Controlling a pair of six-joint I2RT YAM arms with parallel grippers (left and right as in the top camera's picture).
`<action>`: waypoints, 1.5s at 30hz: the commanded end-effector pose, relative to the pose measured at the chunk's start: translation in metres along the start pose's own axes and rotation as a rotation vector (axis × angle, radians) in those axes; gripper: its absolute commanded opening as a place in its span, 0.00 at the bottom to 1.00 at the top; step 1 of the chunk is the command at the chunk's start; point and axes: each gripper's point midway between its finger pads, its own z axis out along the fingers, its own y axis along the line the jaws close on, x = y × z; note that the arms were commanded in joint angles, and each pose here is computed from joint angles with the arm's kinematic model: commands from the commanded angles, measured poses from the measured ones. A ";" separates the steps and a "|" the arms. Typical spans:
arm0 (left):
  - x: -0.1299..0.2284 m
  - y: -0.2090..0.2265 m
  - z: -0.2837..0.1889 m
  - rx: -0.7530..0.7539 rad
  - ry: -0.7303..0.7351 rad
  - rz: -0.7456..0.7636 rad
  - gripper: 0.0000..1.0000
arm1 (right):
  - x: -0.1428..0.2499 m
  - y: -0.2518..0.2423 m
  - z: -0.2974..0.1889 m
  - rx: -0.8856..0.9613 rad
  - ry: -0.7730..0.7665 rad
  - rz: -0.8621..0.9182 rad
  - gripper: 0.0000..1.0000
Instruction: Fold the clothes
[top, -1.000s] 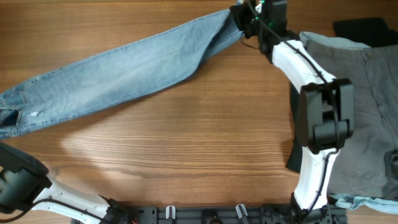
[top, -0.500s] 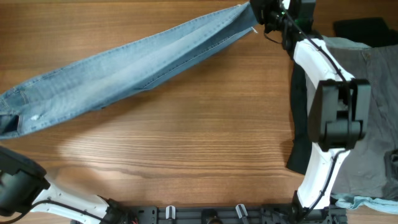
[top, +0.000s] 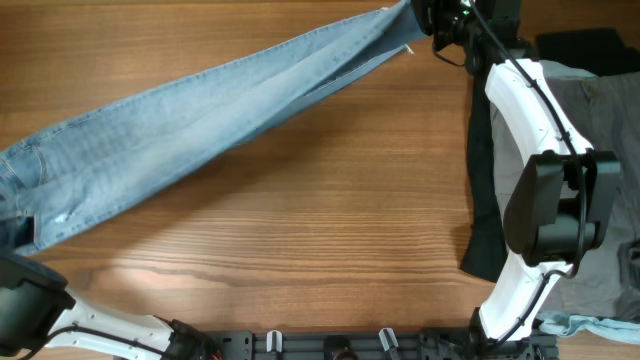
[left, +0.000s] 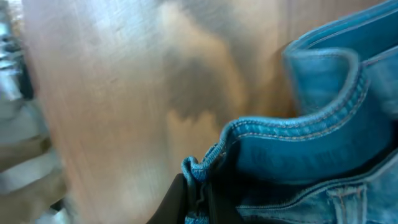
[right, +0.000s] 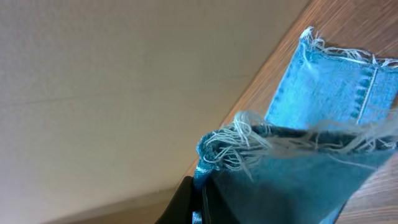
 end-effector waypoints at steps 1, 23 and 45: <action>-0.016 0.052 -0.020 -0.227 -0.108 -0.026 0.04 | -0.022 0.003 -0.007 0.011 -0.094 -0.001 0.04; -0.062 -0.041 -0.032 0.235 -0.255 -0.081 0.04 | -0.016 0.002 -0.002 0.035 -0.119 -0.062 0.04; 0.030 0.079 -0.056 -0.058 0.016 -0.125 0.04 | -0.047 -0.008 -0.018 0.046 -0.157 -0.053 0.04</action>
